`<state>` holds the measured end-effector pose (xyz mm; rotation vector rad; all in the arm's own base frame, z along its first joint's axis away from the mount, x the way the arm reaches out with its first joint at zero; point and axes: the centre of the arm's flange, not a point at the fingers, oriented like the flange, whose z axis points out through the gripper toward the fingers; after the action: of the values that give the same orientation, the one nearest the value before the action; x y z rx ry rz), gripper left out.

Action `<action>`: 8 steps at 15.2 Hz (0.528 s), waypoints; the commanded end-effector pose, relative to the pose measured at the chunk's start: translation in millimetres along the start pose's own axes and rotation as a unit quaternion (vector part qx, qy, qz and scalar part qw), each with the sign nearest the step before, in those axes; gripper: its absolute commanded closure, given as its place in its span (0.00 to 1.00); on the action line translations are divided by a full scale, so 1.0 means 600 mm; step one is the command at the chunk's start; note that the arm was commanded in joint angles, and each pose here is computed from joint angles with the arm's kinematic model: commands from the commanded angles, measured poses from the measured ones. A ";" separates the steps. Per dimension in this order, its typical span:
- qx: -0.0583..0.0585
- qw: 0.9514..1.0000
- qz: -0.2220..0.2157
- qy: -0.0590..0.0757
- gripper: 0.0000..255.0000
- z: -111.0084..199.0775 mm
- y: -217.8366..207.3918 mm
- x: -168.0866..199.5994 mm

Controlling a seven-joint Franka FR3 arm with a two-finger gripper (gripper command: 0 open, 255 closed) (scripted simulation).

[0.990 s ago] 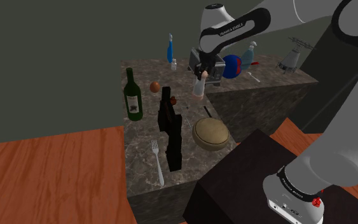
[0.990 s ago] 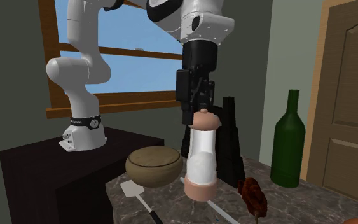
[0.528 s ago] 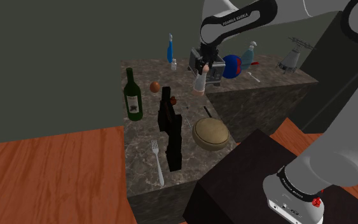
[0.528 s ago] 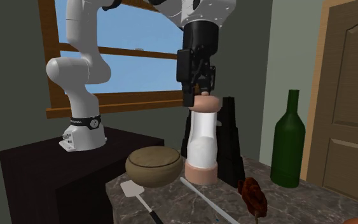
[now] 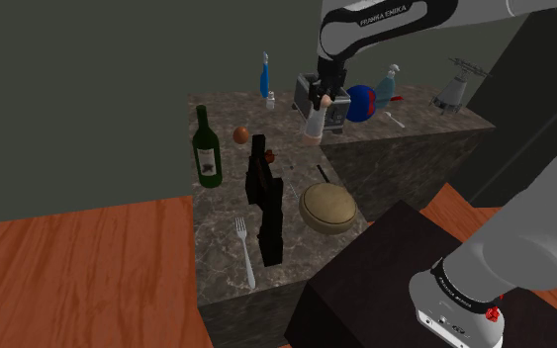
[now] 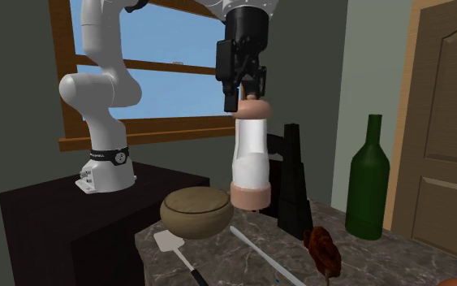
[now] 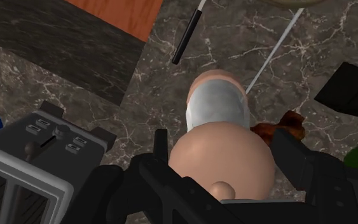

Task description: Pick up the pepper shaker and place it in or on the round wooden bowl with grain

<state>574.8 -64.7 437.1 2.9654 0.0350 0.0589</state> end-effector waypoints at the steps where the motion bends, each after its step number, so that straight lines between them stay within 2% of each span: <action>1: 0.000 1.000 0.000 0.000 1.00 -0.016 -0.017 -0.037; 8: 0.000 1.000 0.000 0.000 1.00 -0.072 -0.077 -0.167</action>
<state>484.3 -19.7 466.9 2.9657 0.0356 0.0583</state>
